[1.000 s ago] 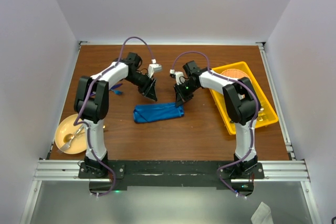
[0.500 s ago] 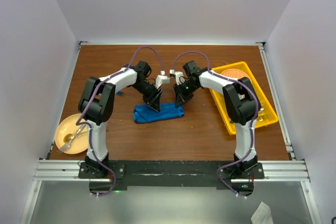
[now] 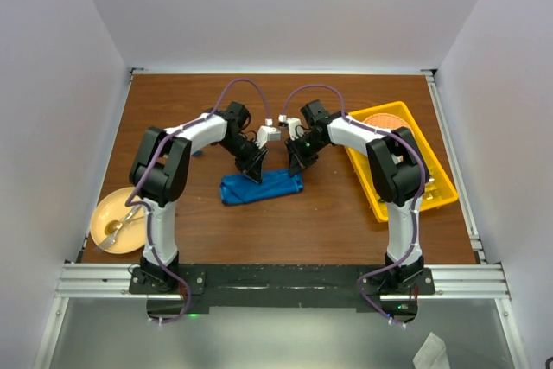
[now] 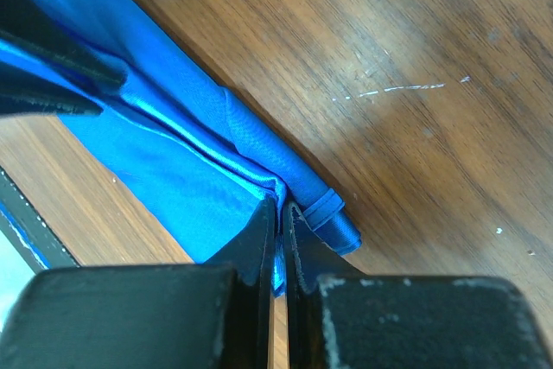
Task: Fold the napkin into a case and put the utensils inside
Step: Smooth out the smaller rectangle-folded napkin at the center of the board.
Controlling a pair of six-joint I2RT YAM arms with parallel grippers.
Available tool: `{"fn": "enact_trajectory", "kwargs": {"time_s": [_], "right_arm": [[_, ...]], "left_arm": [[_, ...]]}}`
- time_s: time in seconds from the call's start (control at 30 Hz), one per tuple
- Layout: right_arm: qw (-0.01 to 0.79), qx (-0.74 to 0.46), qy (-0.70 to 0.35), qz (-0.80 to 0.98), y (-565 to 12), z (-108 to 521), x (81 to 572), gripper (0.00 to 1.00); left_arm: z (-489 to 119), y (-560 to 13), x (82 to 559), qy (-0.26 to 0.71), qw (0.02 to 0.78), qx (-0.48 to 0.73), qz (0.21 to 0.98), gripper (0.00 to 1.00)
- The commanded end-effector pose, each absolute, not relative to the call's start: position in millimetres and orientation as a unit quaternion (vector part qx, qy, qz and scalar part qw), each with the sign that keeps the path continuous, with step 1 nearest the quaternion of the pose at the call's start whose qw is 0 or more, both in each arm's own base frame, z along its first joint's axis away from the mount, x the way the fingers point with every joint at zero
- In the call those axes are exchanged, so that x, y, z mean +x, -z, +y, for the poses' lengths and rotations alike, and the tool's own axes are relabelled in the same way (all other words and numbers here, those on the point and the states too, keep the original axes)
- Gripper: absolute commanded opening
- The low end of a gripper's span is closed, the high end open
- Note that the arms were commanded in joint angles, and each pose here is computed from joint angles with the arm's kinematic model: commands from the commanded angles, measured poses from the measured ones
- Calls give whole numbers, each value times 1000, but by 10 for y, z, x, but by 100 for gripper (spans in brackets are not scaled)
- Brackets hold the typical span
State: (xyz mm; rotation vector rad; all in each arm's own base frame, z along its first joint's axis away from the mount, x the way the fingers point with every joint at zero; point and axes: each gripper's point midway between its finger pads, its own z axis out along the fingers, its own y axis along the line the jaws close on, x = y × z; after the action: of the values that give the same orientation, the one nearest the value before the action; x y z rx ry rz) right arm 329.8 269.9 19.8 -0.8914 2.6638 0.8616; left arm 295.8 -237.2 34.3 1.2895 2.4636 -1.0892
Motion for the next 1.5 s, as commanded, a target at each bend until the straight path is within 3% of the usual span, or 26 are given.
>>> {"fn": "enact_trajectory", "kwargs": {"time_s": [0.0,0.07,0.1,0.4,0.77,1.03,1.23,1.47], "right_arm": [[114,-327,-230,909,84,2507,3412,0],[113,-328,-230,909,95,2502,3411,0],[115,-329,-230,909,89,2504,3417,0],[117,-335,-230,906,72,2519,3442,0],[124,-334,-244,902,-173,2603,3507,0],[158,-301,-263,903,-868,2577,3688,35],[147,-279,-325,892,-1078,2723,3508,35],[97,-263,-386,879,-993,2962,3103,27]], "left_arm": [[-2508,-834,3125,385,140,439,800,13],[-2524,-874,3166,386,147,435,800,1],[-2537,-900,3196,385,152,434,800,0],[-2348,-566,3479,359,156,391,833,0],[-2301,-28,3441,371,118,363,847,0],[-2245,124,3261,376,93,352,852,0],[-2216,207,3214,382,82,338,856,0],[-2169,284,3244,384,75,319,863,0]]}}
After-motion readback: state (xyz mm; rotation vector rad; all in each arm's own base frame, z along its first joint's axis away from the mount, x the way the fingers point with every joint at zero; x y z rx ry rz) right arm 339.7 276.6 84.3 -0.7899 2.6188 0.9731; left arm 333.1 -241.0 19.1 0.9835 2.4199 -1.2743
